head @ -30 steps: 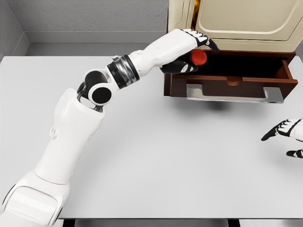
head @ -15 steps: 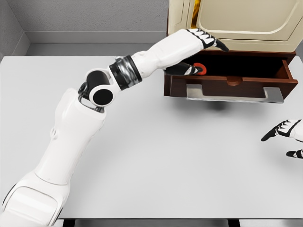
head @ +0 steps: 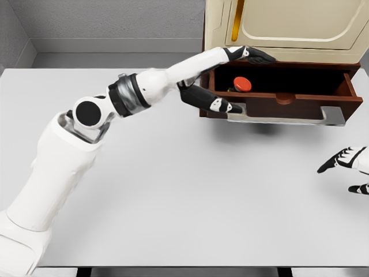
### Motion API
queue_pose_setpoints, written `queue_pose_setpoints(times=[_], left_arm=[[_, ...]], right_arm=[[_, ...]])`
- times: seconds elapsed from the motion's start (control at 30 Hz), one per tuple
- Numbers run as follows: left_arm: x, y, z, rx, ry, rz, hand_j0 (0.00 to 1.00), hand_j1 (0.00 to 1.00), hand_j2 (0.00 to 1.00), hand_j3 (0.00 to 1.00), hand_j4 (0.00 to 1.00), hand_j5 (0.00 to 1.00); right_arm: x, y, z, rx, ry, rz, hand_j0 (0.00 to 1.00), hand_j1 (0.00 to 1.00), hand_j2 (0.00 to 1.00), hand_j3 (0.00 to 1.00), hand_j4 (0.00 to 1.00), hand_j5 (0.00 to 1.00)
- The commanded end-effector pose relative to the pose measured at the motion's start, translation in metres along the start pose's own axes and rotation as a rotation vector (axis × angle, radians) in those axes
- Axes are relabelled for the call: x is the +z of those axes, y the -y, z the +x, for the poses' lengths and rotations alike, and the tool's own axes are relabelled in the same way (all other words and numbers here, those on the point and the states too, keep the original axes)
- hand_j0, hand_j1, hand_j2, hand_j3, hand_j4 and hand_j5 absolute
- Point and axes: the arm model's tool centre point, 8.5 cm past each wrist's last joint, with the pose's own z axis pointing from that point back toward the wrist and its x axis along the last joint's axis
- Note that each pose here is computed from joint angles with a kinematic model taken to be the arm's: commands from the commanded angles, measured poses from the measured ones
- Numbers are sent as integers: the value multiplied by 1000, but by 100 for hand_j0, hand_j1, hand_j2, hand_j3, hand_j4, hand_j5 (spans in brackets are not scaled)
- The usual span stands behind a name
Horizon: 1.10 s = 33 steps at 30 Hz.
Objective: Put the switch into the drawer with left arm, and close the drawer with right arm
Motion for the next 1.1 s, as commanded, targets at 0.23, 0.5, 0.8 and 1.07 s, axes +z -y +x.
queue_pose_setpoints(times=[0.23, 0.5, 0.8, 1.07], left_arm=[[15, 1, -27, 366, -236, -11, 100, 100, 100, 100, 100, 100], [26, -8, -55, 385, -364, 26, 99, 99, 99, 99, 99, 99], [5, -1, -60, 403, -360, 12, 99, 99, 99, 99, 99, 99], [-11, 14, -68, 469, -378, -8, 99, 99, 99, 99, 99, 99]], right_arm=[[0, -1, 0, -8, 1, 1, 76, 76, 76, 76, 76, 76], [0, -1, 0, -9, 1, 0, 76, 76, 76, 76, 76, 76], [0, -1, 0, -8, 1, 1, 77, 77, 77, 77, 77, 77], [0, -1, 0, -10, 1, 1, 77, 77, 77, 77, 77, 77]])
